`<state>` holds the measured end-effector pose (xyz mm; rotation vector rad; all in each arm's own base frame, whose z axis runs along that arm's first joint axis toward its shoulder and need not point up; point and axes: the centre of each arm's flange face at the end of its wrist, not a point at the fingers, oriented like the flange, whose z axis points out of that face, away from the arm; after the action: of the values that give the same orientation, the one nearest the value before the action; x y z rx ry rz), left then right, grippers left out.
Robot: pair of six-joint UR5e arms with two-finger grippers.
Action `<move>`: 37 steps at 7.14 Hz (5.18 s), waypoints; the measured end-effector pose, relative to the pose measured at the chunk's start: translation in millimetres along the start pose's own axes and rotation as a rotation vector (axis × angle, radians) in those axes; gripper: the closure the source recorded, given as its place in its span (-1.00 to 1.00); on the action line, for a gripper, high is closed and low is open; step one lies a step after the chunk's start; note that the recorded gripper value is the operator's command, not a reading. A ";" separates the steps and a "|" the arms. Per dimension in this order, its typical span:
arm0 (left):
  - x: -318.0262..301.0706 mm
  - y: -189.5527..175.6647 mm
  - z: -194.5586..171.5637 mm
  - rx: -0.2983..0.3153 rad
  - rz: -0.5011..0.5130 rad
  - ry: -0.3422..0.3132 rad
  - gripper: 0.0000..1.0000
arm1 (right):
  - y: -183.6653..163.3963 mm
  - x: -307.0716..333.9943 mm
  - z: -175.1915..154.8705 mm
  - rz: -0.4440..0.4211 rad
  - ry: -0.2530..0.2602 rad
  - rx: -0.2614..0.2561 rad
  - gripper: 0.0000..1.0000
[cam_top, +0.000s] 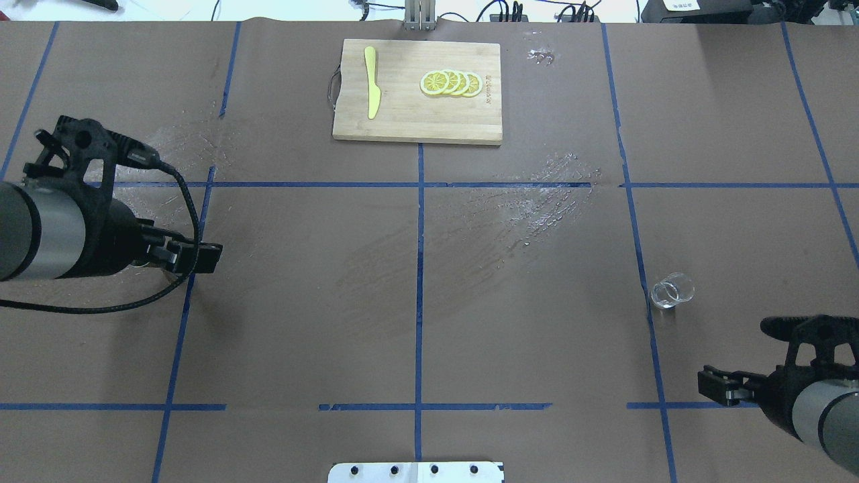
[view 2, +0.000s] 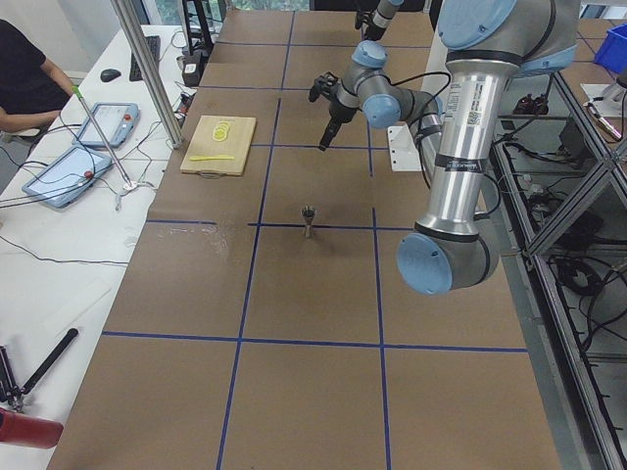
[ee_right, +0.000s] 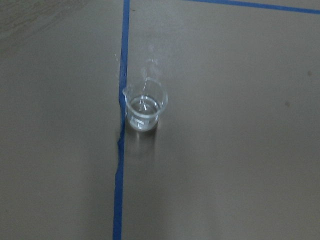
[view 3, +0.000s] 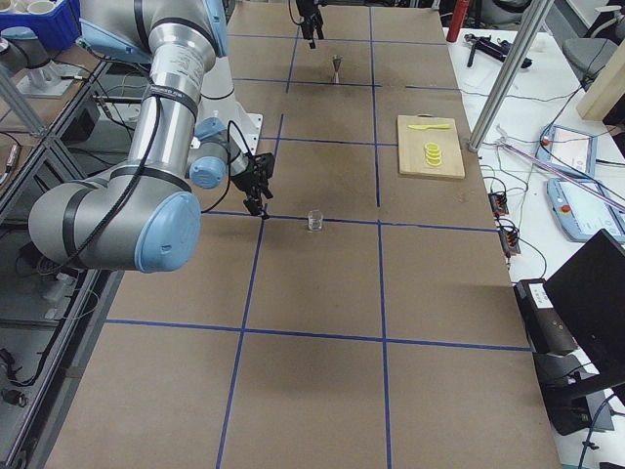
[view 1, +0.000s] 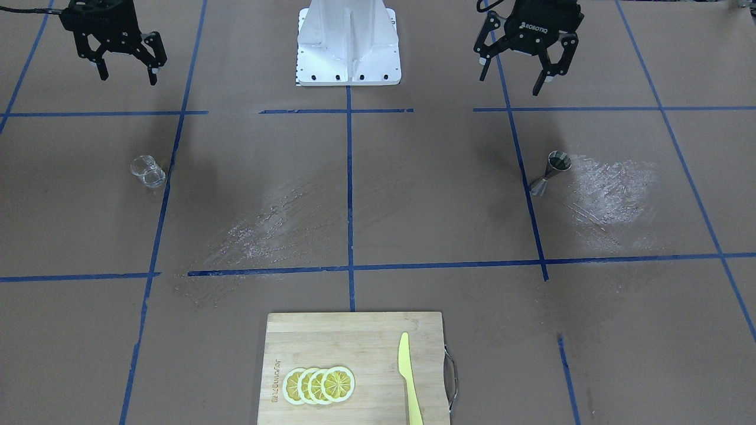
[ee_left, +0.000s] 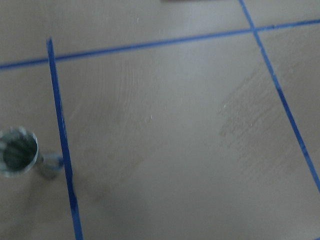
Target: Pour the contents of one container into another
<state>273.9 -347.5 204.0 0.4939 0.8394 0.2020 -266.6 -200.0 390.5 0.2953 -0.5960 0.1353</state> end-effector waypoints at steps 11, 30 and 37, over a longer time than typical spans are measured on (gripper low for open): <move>-480.5 -13.4 14.2 -0.104 0.012 0.099 -1.00 | -311.0 261.7 19.3 -0.145 -0.176 -0.214 -1.00; -557.4 45.0 45.9 -0.374 -0.181 -0.035 -1.00 | -250.9 416.4 90.9 0.059 -0.194 -0.257 -1.00; -557.4 45.1 45.1 -0.371 -0.181 -0.033 -1.00 | -255.1 412.8 87.2 0.065 -0.198 -0.248 -1.00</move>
<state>-57.4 -524.8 620.6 0.0728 0.7878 0.1774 79.1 -452.7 634.9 0.0486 -0.8108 0.0936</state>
